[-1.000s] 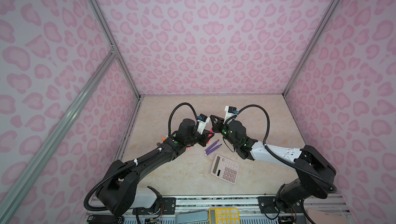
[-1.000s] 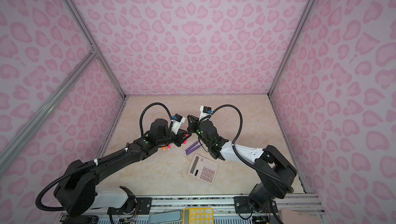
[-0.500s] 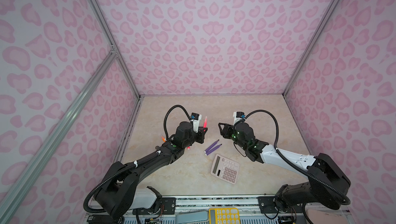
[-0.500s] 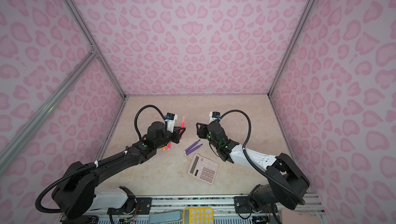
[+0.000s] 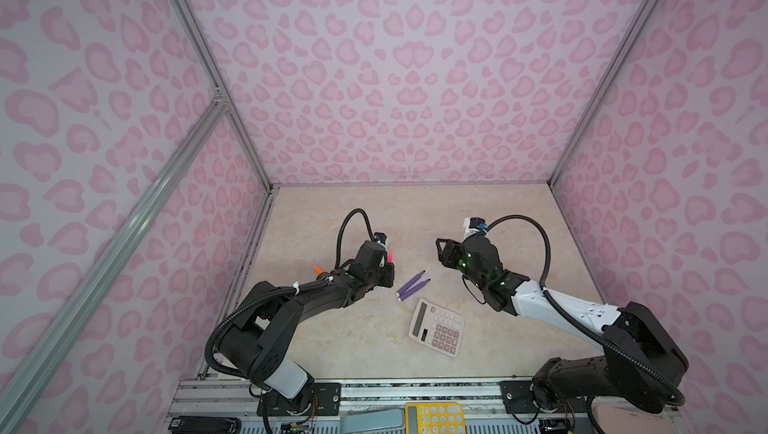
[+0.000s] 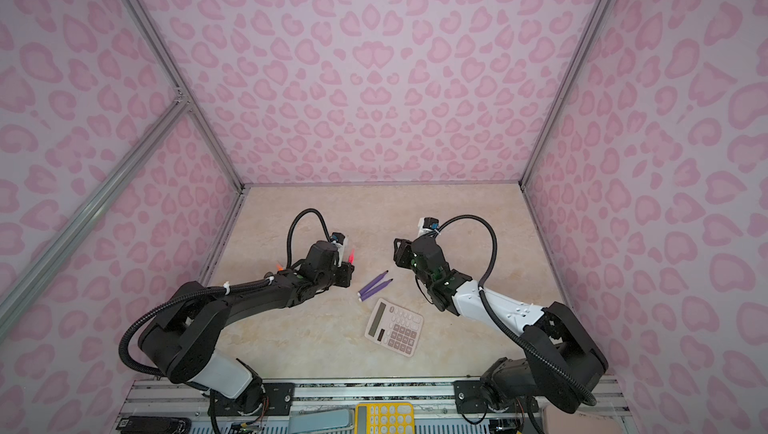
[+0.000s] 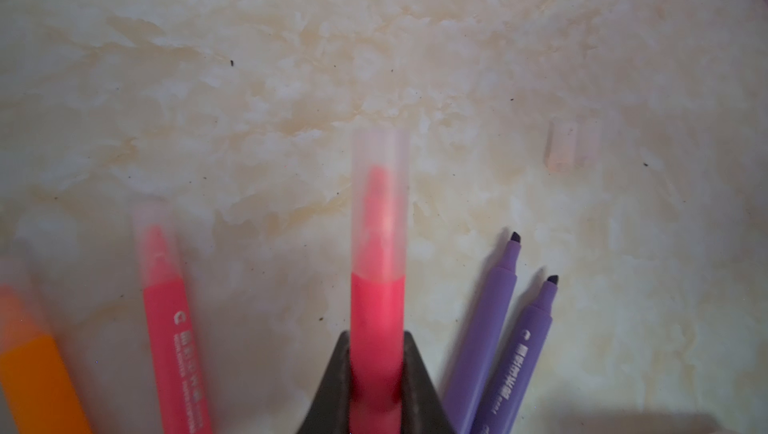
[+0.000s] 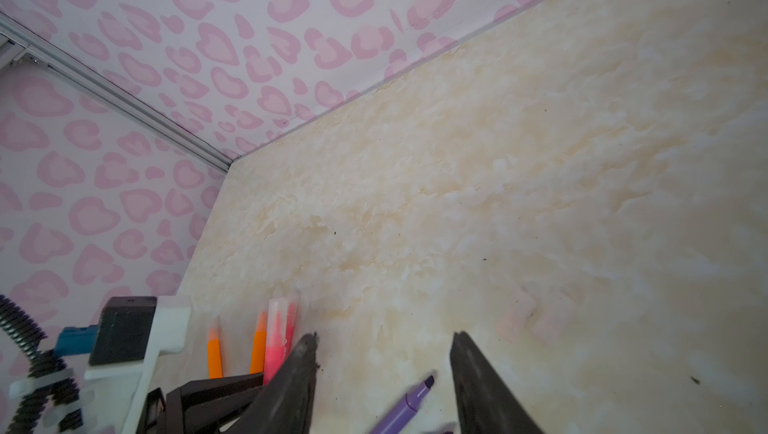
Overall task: Insert the pens into the pen caps
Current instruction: 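Lower the capped pink marker to the table with the left gripper while the right withdraws, then open the left gripper and move it over a purple marker, closing on it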
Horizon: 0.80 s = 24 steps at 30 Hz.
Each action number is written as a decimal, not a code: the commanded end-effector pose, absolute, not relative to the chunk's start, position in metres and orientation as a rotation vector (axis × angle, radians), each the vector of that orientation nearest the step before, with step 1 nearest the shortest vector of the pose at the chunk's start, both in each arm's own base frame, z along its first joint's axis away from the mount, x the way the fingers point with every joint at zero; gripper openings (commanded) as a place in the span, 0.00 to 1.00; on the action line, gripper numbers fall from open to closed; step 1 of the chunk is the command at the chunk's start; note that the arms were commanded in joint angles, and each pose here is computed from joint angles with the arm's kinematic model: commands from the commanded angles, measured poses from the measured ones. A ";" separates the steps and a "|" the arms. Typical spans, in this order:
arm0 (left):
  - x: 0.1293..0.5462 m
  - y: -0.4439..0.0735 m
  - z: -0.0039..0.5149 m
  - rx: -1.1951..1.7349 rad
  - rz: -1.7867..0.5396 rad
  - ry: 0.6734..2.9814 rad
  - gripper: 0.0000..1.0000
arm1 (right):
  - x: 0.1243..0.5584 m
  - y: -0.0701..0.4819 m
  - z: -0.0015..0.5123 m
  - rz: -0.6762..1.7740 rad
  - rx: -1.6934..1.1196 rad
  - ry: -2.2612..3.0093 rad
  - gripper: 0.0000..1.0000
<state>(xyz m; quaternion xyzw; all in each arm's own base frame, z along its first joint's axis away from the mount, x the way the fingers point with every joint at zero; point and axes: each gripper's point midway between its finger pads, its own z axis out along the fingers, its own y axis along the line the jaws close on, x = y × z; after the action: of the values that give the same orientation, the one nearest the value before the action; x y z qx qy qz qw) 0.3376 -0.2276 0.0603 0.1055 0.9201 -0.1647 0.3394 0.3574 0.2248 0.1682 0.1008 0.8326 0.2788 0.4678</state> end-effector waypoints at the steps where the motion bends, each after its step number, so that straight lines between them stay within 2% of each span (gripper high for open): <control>1: 0.340 -0.215 0.044 0.269 -0.299 2.464 0.03 | 0.359 0.224 0.164 0.669 0.256 2.056 0.53; 6: 0.337 -0.209 0.024 0.289 -0.222 2.524 0.05 | 0.360 0.224 0.162 0.659 0.255 2.062 0.53; 13: 0.335 -0.206 0.019 0.317 -0.195 2.532 0.22 | 0.366 0.218 0.158 0.639 0.266 2.071 0.53; 15: 0.335 -0.208 0.023 0.336 -0.212 2.520 0.30 | 0.366 0.217 0.161 0.634 0.262 2.064 0.54; 19: 0.336 -0.215 0.040 0.371 -0.258 2.472 0.46 | 0.363 0.211 0.162 0.618 0.270 2.055 0.54; 24: 0.331 -0.223 0.086 0.421 -0.329 2.339 0.51 | 0.361 0.208 0.165 0.611 0.274 2.045 0.54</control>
<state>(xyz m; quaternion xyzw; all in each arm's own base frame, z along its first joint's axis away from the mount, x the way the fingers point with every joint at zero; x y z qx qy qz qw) 0.3348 -0.2145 0.0638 0.1366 0.9259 -0.1085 0.3352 0.3619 0.2124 0.1661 0.1122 0.8358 0.2617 0.4695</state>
